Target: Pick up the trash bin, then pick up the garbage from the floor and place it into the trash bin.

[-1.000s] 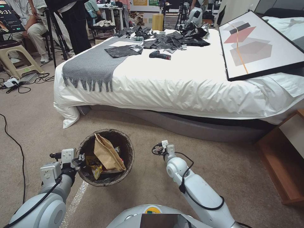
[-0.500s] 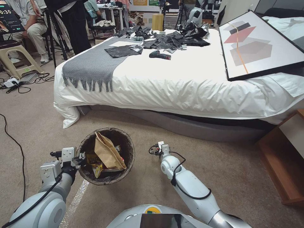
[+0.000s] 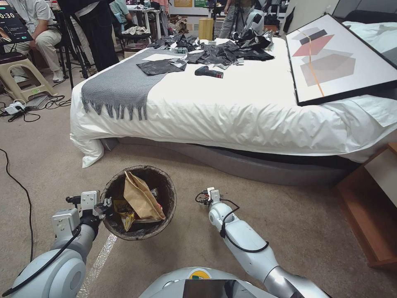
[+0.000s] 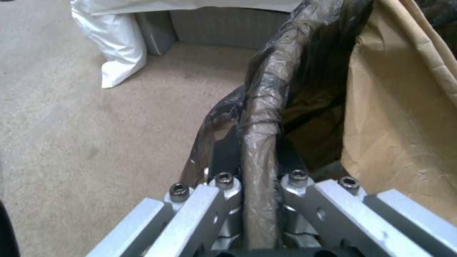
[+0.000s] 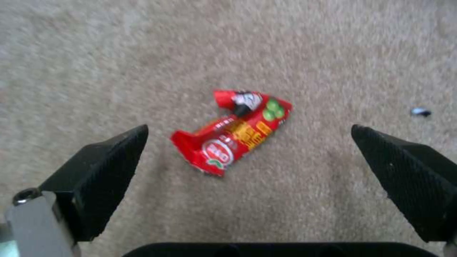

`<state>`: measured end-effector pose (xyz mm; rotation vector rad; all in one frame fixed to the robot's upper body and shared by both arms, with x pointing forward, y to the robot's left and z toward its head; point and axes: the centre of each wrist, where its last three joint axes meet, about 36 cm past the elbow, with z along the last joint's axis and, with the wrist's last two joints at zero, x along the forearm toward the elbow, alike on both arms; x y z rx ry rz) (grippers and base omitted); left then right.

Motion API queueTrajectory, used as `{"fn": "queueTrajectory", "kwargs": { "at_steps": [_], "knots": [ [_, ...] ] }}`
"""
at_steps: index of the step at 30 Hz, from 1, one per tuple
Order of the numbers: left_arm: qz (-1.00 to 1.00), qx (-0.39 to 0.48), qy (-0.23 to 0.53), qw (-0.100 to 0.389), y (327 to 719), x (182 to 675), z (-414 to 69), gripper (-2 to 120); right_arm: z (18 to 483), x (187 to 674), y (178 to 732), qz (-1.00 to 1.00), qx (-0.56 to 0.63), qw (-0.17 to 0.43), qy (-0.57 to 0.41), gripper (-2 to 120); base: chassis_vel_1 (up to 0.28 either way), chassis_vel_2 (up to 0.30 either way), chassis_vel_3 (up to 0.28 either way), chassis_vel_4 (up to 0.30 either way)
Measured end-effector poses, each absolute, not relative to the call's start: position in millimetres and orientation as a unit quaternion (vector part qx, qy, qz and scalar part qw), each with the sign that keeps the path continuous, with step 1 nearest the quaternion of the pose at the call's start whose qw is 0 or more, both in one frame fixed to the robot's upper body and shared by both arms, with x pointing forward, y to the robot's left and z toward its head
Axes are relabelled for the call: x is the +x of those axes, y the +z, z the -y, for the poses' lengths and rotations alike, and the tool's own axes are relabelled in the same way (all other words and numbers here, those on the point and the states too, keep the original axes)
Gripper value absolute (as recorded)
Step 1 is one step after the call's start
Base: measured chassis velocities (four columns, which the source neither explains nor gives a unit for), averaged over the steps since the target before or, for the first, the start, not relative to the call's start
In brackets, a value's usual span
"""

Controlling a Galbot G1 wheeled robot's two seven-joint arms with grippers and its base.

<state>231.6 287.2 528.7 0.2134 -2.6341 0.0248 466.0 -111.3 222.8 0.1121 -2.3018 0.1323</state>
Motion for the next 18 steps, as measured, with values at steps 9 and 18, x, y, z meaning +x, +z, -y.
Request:
{"fn": "queueTrajectory", "kwargs": {
  "at_steps": [9, 18],
  "knots": [
    [0.965, 0.08, 0.012, 0.248, 528, 231, -286, 3, 112, 475, 214, 0.91, 0.038, 0.409, 0.059, 100, 0.0, 0.0, 0.0, 0.0],
    [0.965, 0.082, 0.012, 0.248, 528, 231, -286, 3, 112, 486, 211, 0.91, 0.031, 0.409, 0.067, 100, 0.0, 0.0, 0.0, 0.0]
  ]
}}
